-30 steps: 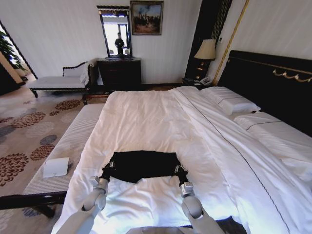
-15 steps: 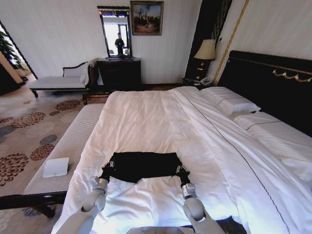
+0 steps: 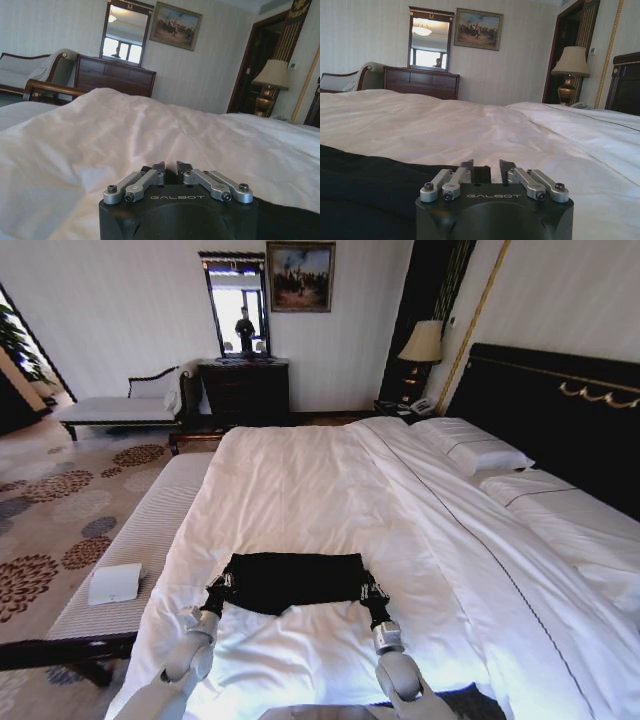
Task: Fold the clothes on the bed.
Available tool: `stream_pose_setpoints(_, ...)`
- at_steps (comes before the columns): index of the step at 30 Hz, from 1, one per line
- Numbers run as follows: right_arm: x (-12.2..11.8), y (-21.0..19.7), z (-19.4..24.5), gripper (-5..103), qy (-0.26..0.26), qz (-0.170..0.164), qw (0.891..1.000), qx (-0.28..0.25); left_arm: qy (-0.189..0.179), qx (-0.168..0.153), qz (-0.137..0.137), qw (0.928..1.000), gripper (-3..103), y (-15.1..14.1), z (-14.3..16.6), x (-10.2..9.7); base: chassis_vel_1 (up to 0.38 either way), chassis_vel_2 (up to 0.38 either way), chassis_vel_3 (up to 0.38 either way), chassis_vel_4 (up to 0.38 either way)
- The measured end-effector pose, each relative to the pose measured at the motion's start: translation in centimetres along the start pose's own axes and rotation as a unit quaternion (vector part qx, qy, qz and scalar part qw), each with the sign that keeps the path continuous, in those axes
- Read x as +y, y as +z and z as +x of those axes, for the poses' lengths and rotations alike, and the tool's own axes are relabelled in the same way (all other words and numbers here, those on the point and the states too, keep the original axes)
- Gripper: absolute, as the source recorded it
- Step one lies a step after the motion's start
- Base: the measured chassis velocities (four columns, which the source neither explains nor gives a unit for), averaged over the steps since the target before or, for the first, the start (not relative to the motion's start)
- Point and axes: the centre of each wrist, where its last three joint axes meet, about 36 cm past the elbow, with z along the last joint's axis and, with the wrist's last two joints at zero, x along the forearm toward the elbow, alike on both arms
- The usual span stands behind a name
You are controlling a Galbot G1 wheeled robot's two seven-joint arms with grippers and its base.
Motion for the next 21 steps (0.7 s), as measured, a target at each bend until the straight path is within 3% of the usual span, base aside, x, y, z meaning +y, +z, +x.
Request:
stream_pose_setpoints(2, 0.0, -0.1, 0.3, 31, -0.001, 0.000, 1.000, 0.000, -0.001, -0.001, 0.000, 1.0000, 19, -0.1, 0.3, 0.0, 0.000, 0.000, 0.000, 0.000)
stream_pose_setpoints(5, -0.1, -1.2, 2.6, 47, -0.005, -0.005, 1.000, -0.005, -0.009, -0.021, -0.004, 0.9997, 36, -1.9, 1.5, 0.5, 0.000, 0.000, 0.000, 0.000)
stream_pose_setpoints(8, -0.4, -2.2, 2.9, 52, -0.004, -0.011, 1.000, -0.011, -0.008, -0.034, -0.005, 0.9994, 41, -3.1, 1.7, 0.5, 0.000, 0.000, 0.000, 0.000)
stream_pose_setpoints(9, -0.9, -3.6, 2.4, 57, -0.004, -0.018, 1.000, -0.013, 0.000, -0.044, -0.009, 0.9990, 52, -4.6, 1.7, 0.2, 0.000, 0.000, 0.000, 0.000)
stream_pose_setpoints(13, -2.1, -5.8, 0.1, 74, -0.004, -0.031, 0.999, -0.010, 0.009, -0.044, -0.017, 0.9989, 62, -6.0, 0.4, -1.1, 0.000, 0.000, 0.000, 0.000)
stream_pose_setpoints(15, -3.3, -7.1, -2.4, 79, -0.014, -0.035, 0.999, 0.006, 0.011, -0.027, -0.025, 0.9993, 74, -6.6, -1.8, -2.5, 0.000, 0.000, 0.000, 0.000)
stream_pose_setpoints(17, -3.8, -7.6, -3.6, 84, -0.021, -0.038, 0.999, 0.018, 0.014, -0.016, -0.029, 0.9993, 74, -6.6, -2.8, -3.0, 0.000, 0.000, 0.000, 0.000)
stream_pose_setpoints(18, -3.9, -7.8, -4.1, 90, -0.024, -0.040, 0.999, 0.023, 0.016, -0.010, -0.031, 0.9993, 79, -6.6, -3.2, -3.1, 0.000, 0.000, 0.000, 0.000)
stream_pose_setpoints(21, -4.0, -9.9, -8.0, 100, -0.060, -0.052, 0.995, 0.067, 0.031, 0.064, -0.046, 0.9965, 94, -6.3, -6.8, -4.7, 0.000, 0.000, 0.000, 0.000)
